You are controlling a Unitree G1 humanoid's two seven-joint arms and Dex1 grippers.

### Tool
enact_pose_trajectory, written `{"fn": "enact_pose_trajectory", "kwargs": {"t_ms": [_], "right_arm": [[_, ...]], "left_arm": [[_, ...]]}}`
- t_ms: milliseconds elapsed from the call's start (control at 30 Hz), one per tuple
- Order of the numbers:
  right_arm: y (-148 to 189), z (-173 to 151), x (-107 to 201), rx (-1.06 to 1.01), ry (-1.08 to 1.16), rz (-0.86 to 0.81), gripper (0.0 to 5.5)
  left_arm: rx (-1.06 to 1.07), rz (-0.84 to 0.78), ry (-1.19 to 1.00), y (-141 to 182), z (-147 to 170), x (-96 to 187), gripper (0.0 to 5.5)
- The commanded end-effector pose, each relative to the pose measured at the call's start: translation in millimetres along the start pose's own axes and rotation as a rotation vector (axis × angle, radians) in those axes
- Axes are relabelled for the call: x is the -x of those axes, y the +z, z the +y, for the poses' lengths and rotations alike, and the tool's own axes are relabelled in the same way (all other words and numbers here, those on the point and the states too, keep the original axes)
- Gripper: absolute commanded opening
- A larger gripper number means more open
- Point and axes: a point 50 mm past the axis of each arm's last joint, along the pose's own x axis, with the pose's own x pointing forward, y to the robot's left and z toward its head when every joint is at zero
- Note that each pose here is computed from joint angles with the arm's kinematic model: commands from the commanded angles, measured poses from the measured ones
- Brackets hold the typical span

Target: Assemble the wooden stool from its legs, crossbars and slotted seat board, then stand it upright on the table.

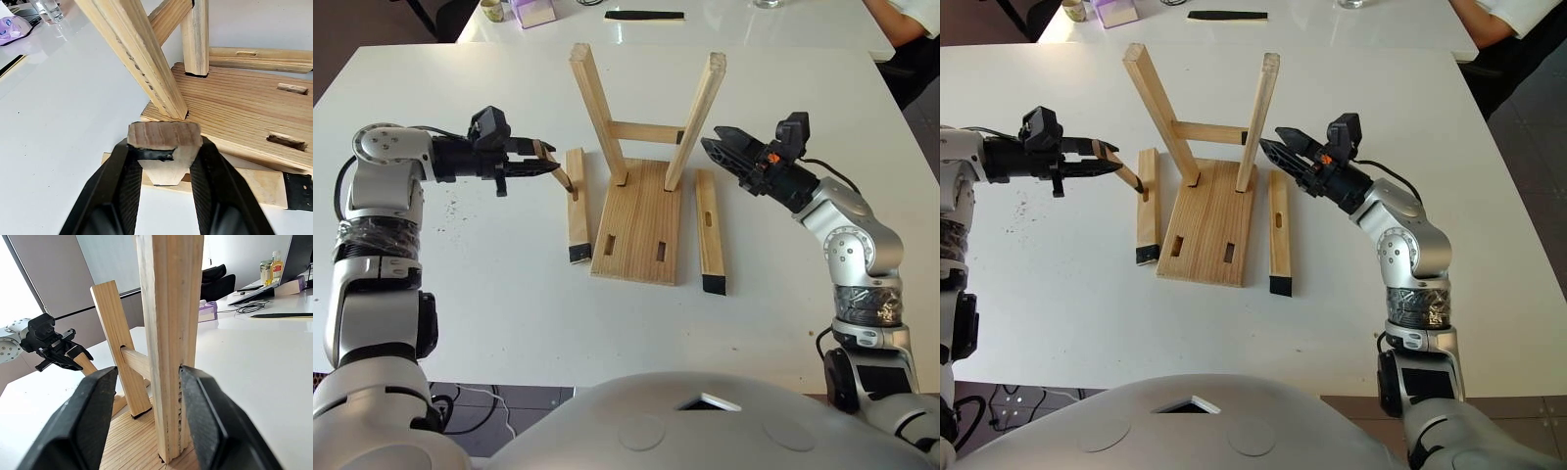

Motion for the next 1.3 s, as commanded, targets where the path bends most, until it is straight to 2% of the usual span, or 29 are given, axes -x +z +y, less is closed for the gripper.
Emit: {"fn": "enact_pose_trajectory", "kwargs": {"t_ms": [33,500,800,967,1300], "right_arm": [[0.8,1.3,0.3,0.007,-0.005,-0.009,2.31],[-1.2,2.7,0.1,-0.004,0.0,-0.002,2.31],[-9.0,8.8,-5.9,-0.026,0.014,-0.001,2.31],[-11.7,10.6,-3.3,-0.041,-0.006,-0.011,2.31],[-14.0,10.9,-5.1,-0.058,-0.022,-0.015,2.31]], "left_arm": [[-0.009,-0.021,-0.023,6.4,0.2,-2.8,1.3],[0.017,0.037,-0.109,-7.0,-16.4,-6.5,1.3],[0.061,0.159,-0.177,-8.4,4.7,-9.2,1.3],[0.075,0.193,-0.258,-23.1,-3.7,-25.3,1.3],[0.164,0.198,-0.246,-48.3,-16.6,-24.0,1.3]]}}
